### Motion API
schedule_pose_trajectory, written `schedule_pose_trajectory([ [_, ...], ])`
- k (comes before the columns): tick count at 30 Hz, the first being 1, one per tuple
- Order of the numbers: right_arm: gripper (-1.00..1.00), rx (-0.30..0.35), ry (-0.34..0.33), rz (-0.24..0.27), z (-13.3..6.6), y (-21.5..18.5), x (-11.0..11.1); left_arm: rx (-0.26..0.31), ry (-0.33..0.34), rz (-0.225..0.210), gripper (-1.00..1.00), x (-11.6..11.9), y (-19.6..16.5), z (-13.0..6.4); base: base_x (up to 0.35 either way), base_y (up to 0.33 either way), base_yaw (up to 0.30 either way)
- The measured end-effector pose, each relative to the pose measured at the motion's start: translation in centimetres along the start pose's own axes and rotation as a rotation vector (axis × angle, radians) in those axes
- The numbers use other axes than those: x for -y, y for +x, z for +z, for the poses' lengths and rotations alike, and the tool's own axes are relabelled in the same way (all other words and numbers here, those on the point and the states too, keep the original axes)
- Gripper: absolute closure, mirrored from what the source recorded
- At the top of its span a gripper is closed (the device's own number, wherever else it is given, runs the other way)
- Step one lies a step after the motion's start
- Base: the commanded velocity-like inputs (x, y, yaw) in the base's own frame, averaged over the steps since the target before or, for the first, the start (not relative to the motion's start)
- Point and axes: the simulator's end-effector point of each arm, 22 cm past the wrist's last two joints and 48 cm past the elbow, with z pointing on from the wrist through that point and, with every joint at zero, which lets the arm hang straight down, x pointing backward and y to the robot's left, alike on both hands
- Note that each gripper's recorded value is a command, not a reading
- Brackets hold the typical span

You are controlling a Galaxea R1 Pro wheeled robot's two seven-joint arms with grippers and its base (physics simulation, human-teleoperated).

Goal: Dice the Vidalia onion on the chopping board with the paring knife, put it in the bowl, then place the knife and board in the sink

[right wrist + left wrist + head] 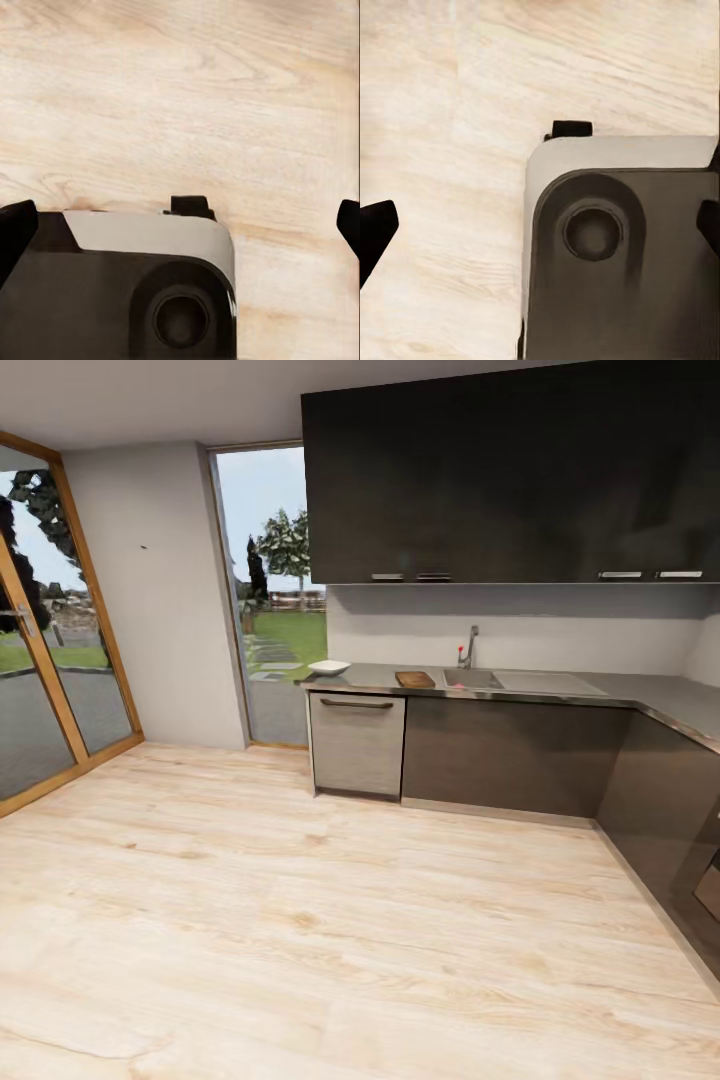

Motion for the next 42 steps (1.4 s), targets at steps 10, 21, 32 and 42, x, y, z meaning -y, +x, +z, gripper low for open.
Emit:
schedule_pose_trajectory([
  [10,-1.0,0.434,0.004,0.002,-2.8,-19.7,0.4,0.483,-0.01,-0.045,-1.0,0.0,-20.7,-4.7,0.0,0.0,0.0],
  [21,-1.0,0.435,0.004,0.004,-2.8,-19.7,0.3,0.488,-0.017,-0.049,-1.0,-0.1,-18.5,-3.9,0.0,0.0,0.0],
  [32,-1.0,0.437,0.001,0.007,-2.9,-19.7,0.1,0.491,-0.015,-0.048,-1.0,-0.1,-18.5,-3.9,0.148,0.038,-0.115],
  [42,-1.0,0.445,0.001,0.007,-3.1,-20.0,0.1,0.5,-0.014,-0.048,-1.0,0.0,-18.8,-4.1,0.286,0.117,-0.214],
])
